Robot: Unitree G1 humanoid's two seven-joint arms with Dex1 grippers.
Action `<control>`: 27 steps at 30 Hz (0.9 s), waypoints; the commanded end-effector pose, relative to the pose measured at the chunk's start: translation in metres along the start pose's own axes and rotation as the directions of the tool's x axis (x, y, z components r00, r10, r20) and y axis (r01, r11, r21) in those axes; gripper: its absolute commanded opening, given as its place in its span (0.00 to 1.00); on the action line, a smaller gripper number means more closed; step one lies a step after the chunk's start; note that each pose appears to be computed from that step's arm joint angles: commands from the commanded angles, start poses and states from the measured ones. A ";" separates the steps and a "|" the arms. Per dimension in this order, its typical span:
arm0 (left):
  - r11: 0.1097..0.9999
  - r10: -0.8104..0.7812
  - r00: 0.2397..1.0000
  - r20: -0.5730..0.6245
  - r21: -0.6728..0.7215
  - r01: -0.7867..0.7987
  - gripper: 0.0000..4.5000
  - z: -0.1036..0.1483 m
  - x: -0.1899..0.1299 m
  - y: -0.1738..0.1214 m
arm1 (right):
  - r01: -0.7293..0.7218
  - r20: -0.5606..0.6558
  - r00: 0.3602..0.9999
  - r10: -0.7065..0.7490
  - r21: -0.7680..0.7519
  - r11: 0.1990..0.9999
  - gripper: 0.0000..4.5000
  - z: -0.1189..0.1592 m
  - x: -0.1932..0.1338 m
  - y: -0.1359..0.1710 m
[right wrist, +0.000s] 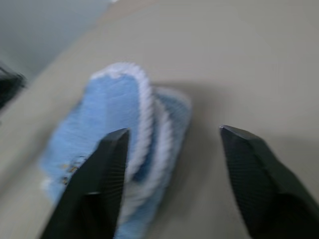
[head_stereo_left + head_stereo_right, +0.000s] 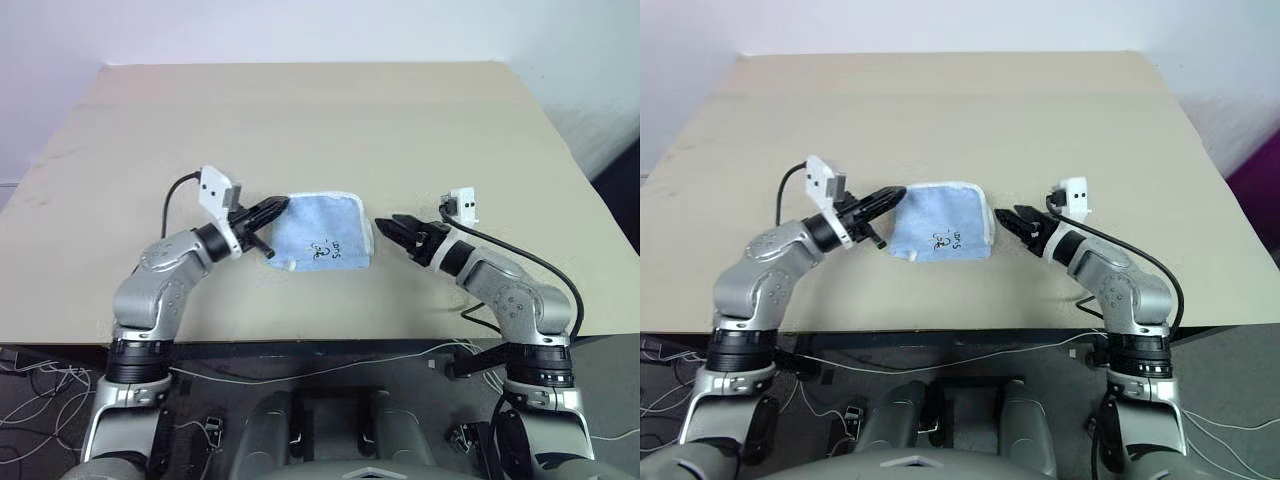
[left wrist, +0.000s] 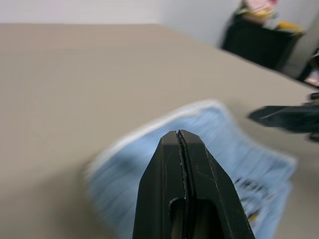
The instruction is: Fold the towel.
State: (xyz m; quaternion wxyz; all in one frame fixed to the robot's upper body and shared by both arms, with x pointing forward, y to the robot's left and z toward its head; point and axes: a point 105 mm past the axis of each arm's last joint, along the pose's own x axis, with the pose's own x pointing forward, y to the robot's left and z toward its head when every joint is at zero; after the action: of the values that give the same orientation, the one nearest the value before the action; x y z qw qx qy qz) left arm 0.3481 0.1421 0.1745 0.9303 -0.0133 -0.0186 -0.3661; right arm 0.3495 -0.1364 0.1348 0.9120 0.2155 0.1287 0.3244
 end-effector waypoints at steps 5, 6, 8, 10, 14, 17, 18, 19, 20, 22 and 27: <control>0.993 0.046 0.999 -0.030 0.106 -0.042 0.00 -0.006 -0.024 0.012 | -0.030 -0.050 0.998 0.045 0.271 0.962 0.99 -0.004 0.011 0.011; 0.993 0.043 0.999 -0.031 0.108 -0.040 0.00 -0.006 -0.025 0.012 | -0.025 -0.065 0.997 0.045 0.283 0.959 0.99 -0.007 0.013 0.011; 0.994 0.038 0.999 -0.031 0.104 -0.035 0.00 -0.008 -0.026 0.010 | -0.011 -0.112 0.992 0.050 0.320 0.947 0.99 -0.016 0.018 0.012; 0.994 0.036 0.999 -0.030 0.101 -0.033 0.00 -0.008 -0.027 0.010 | -0.009 -0.138 0.989 0.060 0.345 0.938 0.99 -0.022 0.022 0.014; 0.995 0.035 0.999 -0.031 0.094 -0.032 0.00 -0.010 -0.027 0.009 | -0.027 -0.192 0.975 0.108 0.381 0.924 0.99 -0.031 0.035 0.024; 0.995 0.032 0.999 -0.030 0.091 -0.029 0.00 -0.011 -0.026 0.007 | -0.033 -0.223 0.966 0.130 0.394 0.919 0.99 -0.036 0.043 0.030; 0.995 0.030 0.999 -0.029 0.091 -0.027 0.00 -0.011 -0.026 0.007 | -0.040 -0.230 0.963 0.143 0.402 0.915 0.99 -0.037 0.046 0.033; 0.996 0.029 0.999 -0.028 0.091 -0.026 0.00 -0.011 -0.026 0.006 | -0.047 -0.234 0.960 0.155 0.408 0.912 0.99 -0.038 0.049 0.037; 0.996 0.028 0.999 -0.028 0.091 -0.025 0.00 -0.011 -0.026 0.006 | -0.052 -0.237 0.958 0.162 0.411 0.910 0.99 -0.038 0.050 0.038; 0.996 0.028 0.999 -0.027 0.090 -0.025 0.00 -0.011 -0.026 0.006 | -0.065 -0.238 0.955 0.179 0.421 0.905 0.99 -0.038 0.054 0.043; 0.996 0.030 0.999 -0.028 0.091 -0.028 0.00 -0.013 -0.027 0.005 | -0.066 -0.228 0.956 0.186 0.450 0.891 0.87 -0.037 0.059 0.044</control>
State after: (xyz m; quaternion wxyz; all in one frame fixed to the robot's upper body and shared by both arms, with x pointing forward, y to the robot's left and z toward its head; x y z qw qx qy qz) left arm 0.3359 0.1674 0.1472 0.9382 0.0200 0.0097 -0.3454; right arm 0.3579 -0.0621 0.1160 0.7981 0.3745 0.3000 0.3644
